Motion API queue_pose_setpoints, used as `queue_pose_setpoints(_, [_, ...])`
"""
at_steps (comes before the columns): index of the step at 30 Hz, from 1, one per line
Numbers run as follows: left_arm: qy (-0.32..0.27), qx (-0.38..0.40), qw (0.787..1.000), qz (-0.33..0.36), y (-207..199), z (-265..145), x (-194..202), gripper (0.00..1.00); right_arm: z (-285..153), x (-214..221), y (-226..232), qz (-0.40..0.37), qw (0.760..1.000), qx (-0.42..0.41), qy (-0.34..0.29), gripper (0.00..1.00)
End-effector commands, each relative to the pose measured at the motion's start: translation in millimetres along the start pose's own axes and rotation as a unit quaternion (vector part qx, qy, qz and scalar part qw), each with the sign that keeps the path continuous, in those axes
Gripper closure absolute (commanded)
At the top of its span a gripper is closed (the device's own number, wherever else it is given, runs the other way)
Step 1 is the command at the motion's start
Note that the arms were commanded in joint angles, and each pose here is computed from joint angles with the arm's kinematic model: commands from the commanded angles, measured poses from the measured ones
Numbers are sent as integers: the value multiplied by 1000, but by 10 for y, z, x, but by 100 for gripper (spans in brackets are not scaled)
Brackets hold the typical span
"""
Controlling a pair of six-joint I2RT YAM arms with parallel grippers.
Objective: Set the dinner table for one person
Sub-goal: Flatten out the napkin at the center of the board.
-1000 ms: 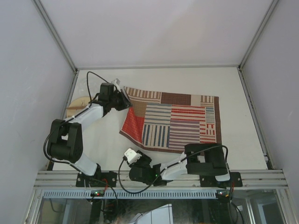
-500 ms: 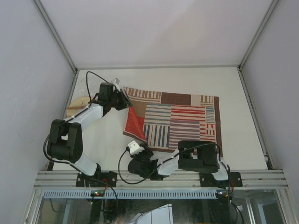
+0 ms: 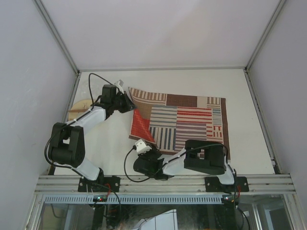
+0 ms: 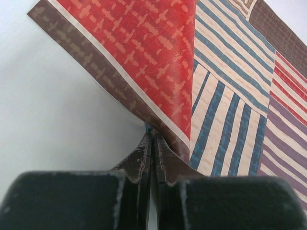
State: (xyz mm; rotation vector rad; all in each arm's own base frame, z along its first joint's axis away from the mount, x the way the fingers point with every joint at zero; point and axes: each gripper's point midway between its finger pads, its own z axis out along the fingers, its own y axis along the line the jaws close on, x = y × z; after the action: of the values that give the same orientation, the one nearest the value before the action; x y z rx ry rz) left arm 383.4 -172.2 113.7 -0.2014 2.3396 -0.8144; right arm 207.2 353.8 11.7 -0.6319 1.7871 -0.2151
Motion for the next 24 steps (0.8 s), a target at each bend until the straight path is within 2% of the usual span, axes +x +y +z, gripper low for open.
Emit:
queue_pose_setpoints(1, [-20, 26, 999, 10, -127, -89, -104, 93, -13, 248, -259, -61, 997, -4, 45, 100])
queue_pose_setpoints(14, [-16, 21, 1000, 9, -59, -64, -35, 93, 10, -406, -848, -1, 1000, 5, 5, 100])
queue_pose_setpoints(24, [2, 21, 1000, 1, 58, 64, 128, 93, 214, -664, -1016, 26, 1000, 5, -15, 100])
